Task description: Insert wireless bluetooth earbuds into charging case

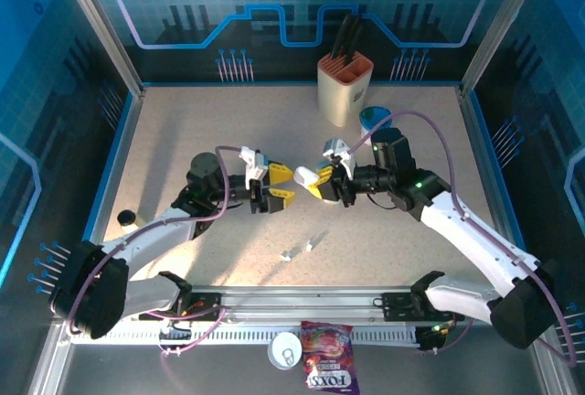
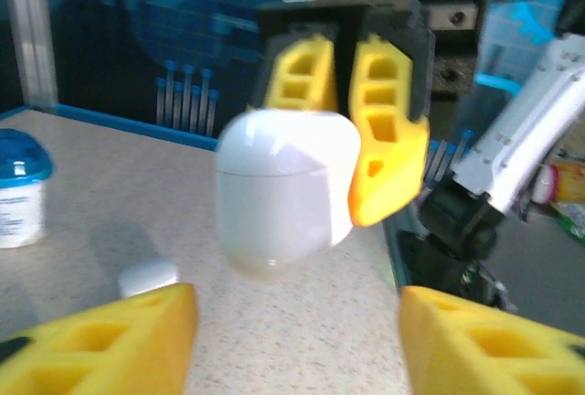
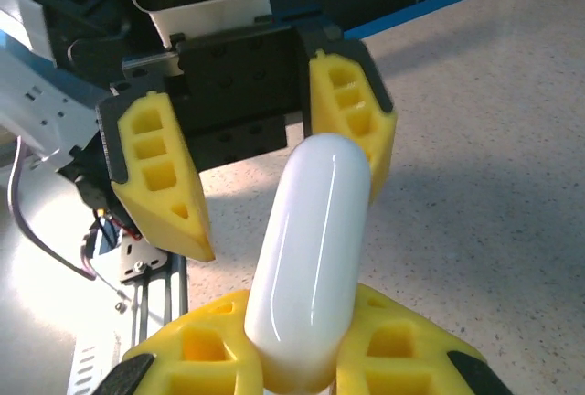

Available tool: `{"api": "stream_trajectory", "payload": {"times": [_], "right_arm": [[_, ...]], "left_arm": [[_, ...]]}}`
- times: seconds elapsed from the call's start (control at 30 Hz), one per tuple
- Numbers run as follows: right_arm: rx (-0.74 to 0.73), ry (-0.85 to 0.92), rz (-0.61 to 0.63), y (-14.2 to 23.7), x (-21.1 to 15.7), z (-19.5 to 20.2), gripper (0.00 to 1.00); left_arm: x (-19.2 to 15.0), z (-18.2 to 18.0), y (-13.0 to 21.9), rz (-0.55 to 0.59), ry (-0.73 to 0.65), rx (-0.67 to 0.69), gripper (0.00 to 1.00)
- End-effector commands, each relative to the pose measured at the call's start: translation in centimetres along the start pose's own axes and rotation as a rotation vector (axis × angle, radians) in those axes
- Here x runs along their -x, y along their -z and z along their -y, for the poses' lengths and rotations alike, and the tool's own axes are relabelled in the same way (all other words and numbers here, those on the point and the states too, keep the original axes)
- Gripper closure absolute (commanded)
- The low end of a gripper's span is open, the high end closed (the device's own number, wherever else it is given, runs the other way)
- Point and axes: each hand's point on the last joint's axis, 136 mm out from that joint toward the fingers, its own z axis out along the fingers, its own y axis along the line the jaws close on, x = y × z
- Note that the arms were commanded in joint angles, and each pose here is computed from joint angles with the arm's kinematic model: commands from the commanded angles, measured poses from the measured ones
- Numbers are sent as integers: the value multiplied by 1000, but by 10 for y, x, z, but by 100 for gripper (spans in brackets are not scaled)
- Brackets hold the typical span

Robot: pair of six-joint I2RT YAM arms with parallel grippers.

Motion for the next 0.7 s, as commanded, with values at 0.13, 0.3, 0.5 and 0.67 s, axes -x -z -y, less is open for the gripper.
{"api": "stream_trajectory", "payload": {"times": [0.13,0.3,0.5,0.67], "right_arm": [[102,42,-46,0,0,-24,100],[131,47,-66,-6,-3,-28,100],[137,46,-92,-10,-8,-29,100],[105,48,-87,-9,-7,-25,100]], "left_arm": [[8,30,-8,-10,-46,-188,54],[9,33,-12,-17,-35,-205,55],[10,30,-14,-19,-13,-205,56],[9,31,-14,-19,-10,-208,89]]}}
